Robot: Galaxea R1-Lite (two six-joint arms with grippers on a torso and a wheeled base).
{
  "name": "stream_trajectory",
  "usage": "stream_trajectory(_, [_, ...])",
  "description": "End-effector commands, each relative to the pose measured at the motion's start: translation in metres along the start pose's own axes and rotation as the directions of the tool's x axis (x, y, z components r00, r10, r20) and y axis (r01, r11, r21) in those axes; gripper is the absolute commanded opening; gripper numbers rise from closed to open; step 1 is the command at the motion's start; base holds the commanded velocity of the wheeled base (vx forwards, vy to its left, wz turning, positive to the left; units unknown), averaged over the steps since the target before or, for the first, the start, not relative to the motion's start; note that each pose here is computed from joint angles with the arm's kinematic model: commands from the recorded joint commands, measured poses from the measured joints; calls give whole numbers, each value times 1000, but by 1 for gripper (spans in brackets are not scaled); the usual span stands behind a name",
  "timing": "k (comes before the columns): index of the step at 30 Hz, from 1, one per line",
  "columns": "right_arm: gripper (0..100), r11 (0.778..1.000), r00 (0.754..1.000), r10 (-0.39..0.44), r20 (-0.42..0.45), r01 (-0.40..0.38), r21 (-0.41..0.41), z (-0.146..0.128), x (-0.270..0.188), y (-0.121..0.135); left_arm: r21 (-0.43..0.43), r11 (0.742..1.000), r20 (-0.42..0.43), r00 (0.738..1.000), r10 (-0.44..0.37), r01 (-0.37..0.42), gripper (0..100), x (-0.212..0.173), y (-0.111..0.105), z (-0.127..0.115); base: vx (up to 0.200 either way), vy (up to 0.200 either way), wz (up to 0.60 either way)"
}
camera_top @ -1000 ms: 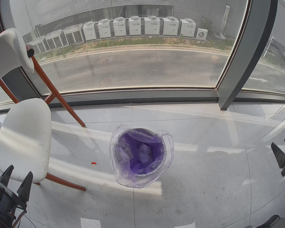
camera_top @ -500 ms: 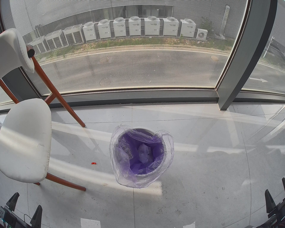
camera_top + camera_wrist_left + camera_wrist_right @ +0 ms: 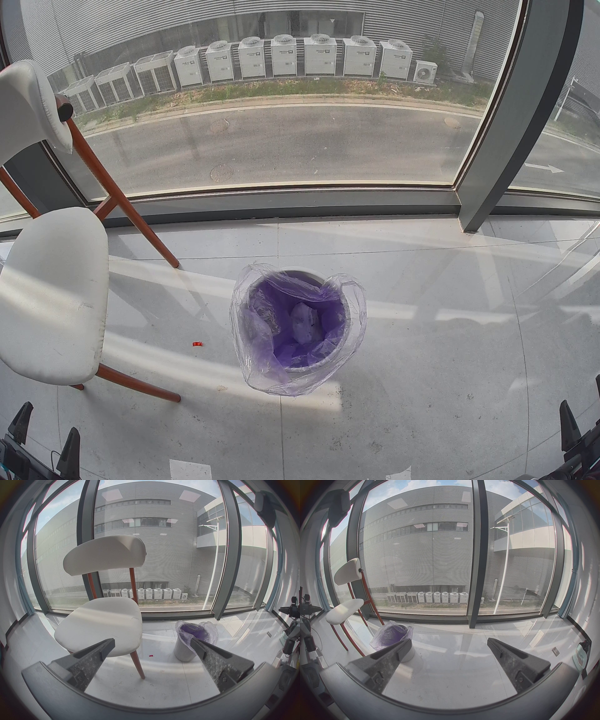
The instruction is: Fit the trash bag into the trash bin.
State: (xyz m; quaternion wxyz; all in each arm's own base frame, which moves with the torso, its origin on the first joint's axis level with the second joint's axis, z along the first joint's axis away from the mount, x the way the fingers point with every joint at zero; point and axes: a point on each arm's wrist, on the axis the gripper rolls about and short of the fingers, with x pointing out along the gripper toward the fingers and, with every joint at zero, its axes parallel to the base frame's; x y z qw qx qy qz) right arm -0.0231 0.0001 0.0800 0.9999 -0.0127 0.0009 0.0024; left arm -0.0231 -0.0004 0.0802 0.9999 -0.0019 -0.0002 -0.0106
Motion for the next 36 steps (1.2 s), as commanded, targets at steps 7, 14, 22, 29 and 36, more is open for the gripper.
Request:
stream_trajectory(7, [100, 1000, 1000, 2, -3, -2, -1, -5, 0, 0, 8, 1000, -16, 1000, -2, 2, 100, 1, 0, -5, 0, 0, 0])
stream_trajectory(14, [100, 1000, 1000, 2, -3, -2, -1, -5, 0, 0, 8, 1000, -16, 1000, -2, 2, 100, 1, 0, -5, 0, 0, 0])
stream_trajectory(22, [100, 1000, 1000, 2, -3, -2, 1, -5, 0, 0, 8, 1000, -16, 1000, -2, 2, 100, 1, 0, -5, 0, 0, 0])
stream_trajectory(29, [100, 1000, 1000, -2, -3, 2, -5, -5, 0, 0, 8, 1000, -16, 1000, -2, 2, 100, 1, 0, -5, 0, 0, 0])
stream_trajectory(36, [100, 1000, 1000, -3, -3, 3, -7, -5, 0, 0, 8, 1000, -16, 1000, -2, 2, 100, 1, 0, -5, 0, 0, 0])
